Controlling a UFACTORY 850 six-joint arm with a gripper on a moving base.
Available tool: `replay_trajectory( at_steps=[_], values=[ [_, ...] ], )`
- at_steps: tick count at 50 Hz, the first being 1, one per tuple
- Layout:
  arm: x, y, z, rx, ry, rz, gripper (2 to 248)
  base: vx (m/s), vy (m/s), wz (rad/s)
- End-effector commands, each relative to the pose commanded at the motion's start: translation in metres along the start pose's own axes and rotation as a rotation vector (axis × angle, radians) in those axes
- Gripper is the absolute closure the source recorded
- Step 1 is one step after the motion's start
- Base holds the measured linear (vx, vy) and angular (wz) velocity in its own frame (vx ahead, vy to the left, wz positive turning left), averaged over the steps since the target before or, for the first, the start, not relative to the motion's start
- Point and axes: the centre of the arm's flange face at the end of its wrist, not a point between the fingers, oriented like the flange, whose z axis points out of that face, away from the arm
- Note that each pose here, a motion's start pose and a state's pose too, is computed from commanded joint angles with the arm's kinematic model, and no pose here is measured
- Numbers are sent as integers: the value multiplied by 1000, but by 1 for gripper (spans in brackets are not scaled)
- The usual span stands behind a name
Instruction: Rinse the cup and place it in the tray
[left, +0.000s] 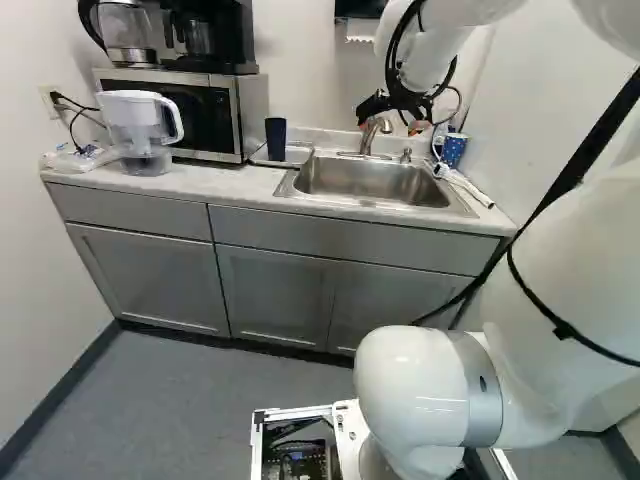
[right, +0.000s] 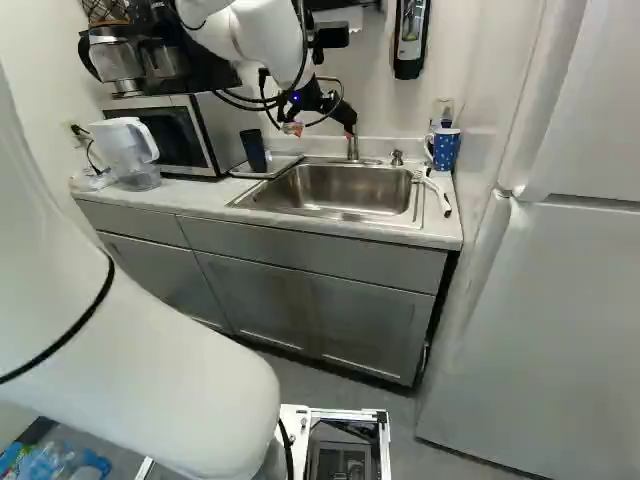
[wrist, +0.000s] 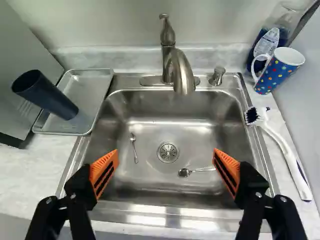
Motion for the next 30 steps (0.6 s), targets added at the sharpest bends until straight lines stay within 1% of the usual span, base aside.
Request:
replay_trajectory(
  at_steps=[30],
  values=[
    [0,0,0,0,0,0,3,-105,0,3]
  ],
)
